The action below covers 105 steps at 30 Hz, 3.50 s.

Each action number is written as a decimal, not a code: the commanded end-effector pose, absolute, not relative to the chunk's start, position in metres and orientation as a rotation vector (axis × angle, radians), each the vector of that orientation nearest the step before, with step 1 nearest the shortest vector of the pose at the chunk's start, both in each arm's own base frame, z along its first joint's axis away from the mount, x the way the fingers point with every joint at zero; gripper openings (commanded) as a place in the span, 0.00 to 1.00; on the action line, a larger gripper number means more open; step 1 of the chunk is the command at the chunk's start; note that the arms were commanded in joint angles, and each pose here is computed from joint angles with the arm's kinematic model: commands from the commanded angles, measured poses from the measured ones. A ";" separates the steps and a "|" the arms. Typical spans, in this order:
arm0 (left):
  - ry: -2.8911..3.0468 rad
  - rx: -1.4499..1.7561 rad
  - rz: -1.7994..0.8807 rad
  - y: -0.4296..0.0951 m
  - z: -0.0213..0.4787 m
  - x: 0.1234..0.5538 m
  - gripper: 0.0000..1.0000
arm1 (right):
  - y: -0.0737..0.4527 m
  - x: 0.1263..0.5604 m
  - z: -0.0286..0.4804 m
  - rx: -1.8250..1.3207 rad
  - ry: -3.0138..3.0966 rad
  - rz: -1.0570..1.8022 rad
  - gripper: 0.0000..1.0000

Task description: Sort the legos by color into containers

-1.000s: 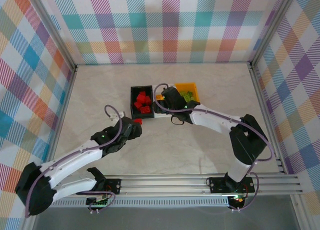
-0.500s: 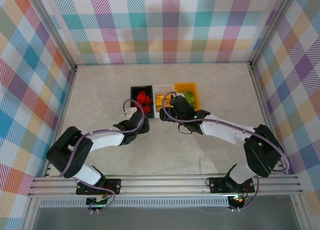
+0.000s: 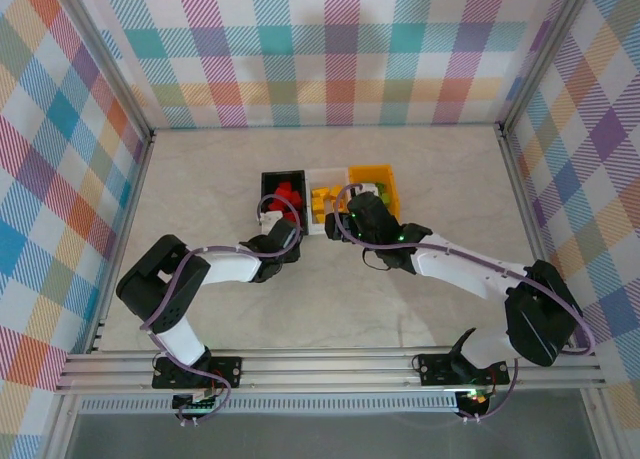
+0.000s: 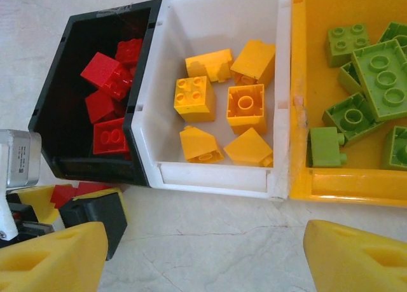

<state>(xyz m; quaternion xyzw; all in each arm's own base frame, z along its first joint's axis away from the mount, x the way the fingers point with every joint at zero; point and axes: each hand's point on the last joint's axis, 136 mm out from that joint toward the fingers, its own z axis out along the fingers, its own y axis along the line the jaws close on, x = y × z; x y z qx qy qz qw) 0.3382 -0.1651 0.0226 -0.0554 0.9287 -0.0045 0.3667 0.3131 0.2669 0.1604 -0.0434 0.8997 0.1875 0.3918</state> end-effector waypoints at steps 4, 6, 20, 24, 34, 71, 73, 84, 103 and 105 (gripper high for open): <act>2.421 -0.090 -0.203 -0.192 0.022 0.322 0.63 | 0.256 0.314 0.163 -0.060 2.267 0.458 0.81; 2.427 -0.066 -0.239 -0.201 0.025 0.313 0.62 | 0.254 0.312 0.162 -0.049 2.270 0.459 0.81; 2.478 0.015 -0.227 -0.222 0.039 0.241 0.95 | 0.242 0.292 0.145 -0.015 2.317 0.492 0.82; 2.454 -0.031 -0.199 -0.211 0.047 0.236 0.96 | 0.237 0.287 0.143 -0.017 2.324 0.494 0.82; 2.576 0.060 -0.133 -0.218 0.018 0.226 0.90 | 0.230 0.282 0.147 -0.003 2.311 0.492 0.82; 2.395 -0.186 -0.056 -0.194 0.137 0.387 0.33 | 0.200 0.261 0.125 0.070 2.351 0.440 0.82; 2.400 -0.202 -0.035 -0.194 0.137 0.403 0.33 | 0.199 0.259 0.122 0.072 2.362 0.440 0.82; 2.441 -0.224 0.032 -0.194 0.123 0.454 0.43 | 0.193 0.229 0.087 0.078 2.479 0.412 0.82; 2.218 -0.072 -0.406 -0.228 0.245 0.317 1.00 | 0.212 0.193 0.047 -0.019 2.660 0.285 0.82; 2.239 -0.135 -0.406 -0.206 0.228 0.295 1.00 | 0.213 0.188 0.040 -0.034 2.685 0.241 0.80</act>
